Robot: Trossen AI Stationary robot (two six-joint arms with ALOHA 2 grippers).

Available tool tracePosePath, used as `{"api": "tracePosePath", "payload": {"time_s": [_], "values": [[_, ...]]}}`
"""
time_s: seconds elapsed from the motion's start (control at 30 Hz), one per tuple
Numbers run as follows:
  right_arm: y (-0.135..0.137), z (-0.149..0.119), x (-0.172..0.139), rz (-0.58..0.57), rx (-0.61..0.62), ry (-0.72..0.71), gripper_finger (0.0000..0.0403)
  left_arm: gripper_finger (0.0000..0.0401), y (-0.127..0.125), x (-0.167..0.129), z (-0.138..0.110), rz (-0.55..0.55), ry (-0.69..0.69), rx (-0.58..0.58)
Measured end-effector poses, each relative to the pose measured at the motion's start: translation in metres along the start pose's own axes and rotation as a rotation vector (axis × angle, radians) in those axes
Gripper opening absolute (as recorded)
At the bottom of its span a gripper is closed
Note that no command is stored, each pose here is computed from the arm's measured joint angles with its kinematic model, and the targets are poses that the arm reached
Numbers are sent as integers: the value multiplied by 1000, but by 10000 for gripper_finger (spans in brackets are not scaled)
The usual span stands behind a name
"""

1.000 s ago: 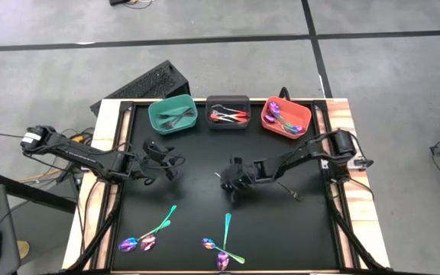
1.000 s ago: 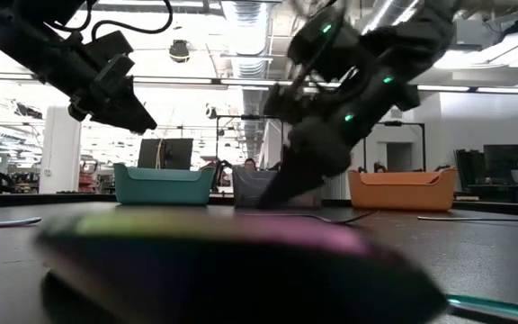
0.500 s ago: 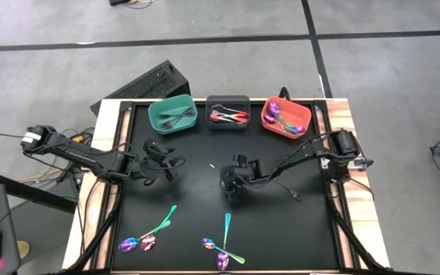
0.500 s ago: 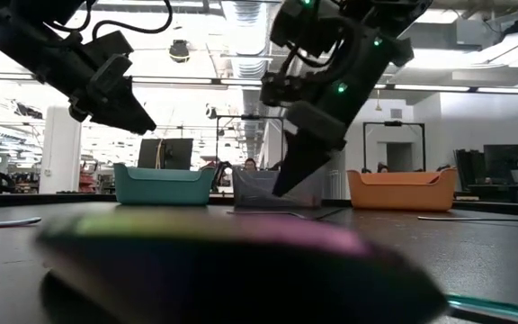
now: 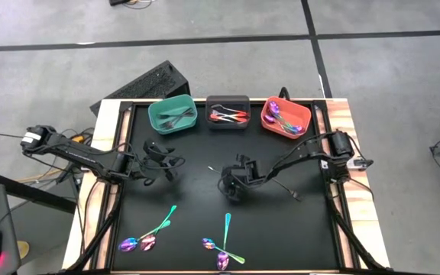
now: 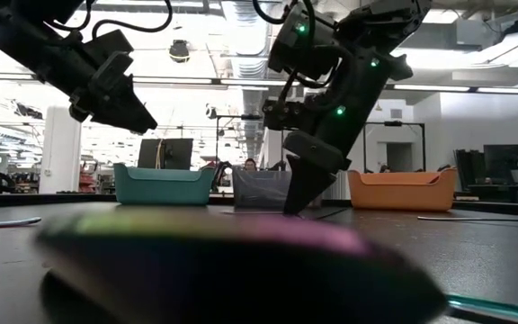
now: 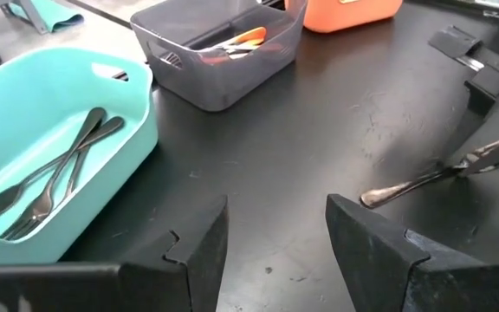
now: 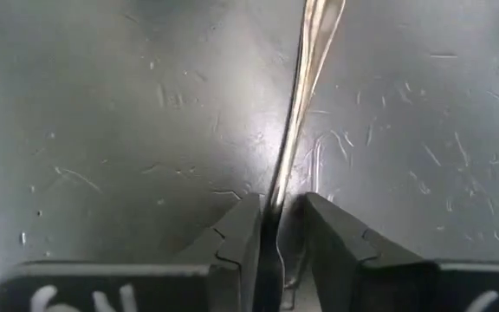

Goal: Sort silverware by color (type)
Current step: Put the black fork into the green bin

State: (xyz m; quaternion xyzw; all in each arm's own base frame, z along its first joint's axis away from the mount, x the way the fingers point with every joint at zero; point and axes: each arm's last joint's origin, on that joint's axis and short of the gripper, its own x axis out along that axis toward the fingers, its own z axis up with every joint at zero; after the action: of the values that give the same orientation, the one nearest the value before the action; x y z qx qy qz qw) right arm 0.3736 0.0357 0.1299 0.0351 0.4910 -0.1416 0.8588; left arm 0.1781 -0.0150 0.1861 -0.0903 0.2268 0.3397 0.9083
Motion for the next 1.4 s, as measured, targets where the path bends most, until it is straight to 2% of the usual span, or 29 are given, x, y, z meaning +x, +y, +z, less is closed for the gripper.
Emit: {"api": "tracePosePath", "payload": {"time_s": [0.23,0.5,0.67,0.77,0.83,0.9,1.03,1.1,1.2,1.27,1.4], "values": [[-3,2,2,-16,-57,-26,14,183,-4,2,2,-14,-18,-17],[-12,10,13,-11,-21,-84,6,183,-24,13,0,-128,-47,136],[-4,19,12,38,5,-209,4,183,-39,28,-4,-299,-36,253],[-2,28,9,3,64,-309,3,183,-45,33,-2,-275,-80,225],[-8,29,9,-114,124,-338,3,183,-46,31,3,-221,-88,193],[-17,31,10,-220,198,-361,3,183,-42,25,10,-151,-78,174],[-31,41,10,-259,239,-438,3,183,-25,9,24,-20,-65,192],[-39,49,10,-228,229,-485,2,183,-15,1,36,9,-89,191],[-62,69,2,-115,213,-614,2,183,7,-6,52,22,-129,188],[-80,84,-6,-39,236,-751,2,183,21,-8,61,11,-150,190],[-113,99,-15,90,154,-944,1,183,48,-7,74,-32,-182,182]]}}
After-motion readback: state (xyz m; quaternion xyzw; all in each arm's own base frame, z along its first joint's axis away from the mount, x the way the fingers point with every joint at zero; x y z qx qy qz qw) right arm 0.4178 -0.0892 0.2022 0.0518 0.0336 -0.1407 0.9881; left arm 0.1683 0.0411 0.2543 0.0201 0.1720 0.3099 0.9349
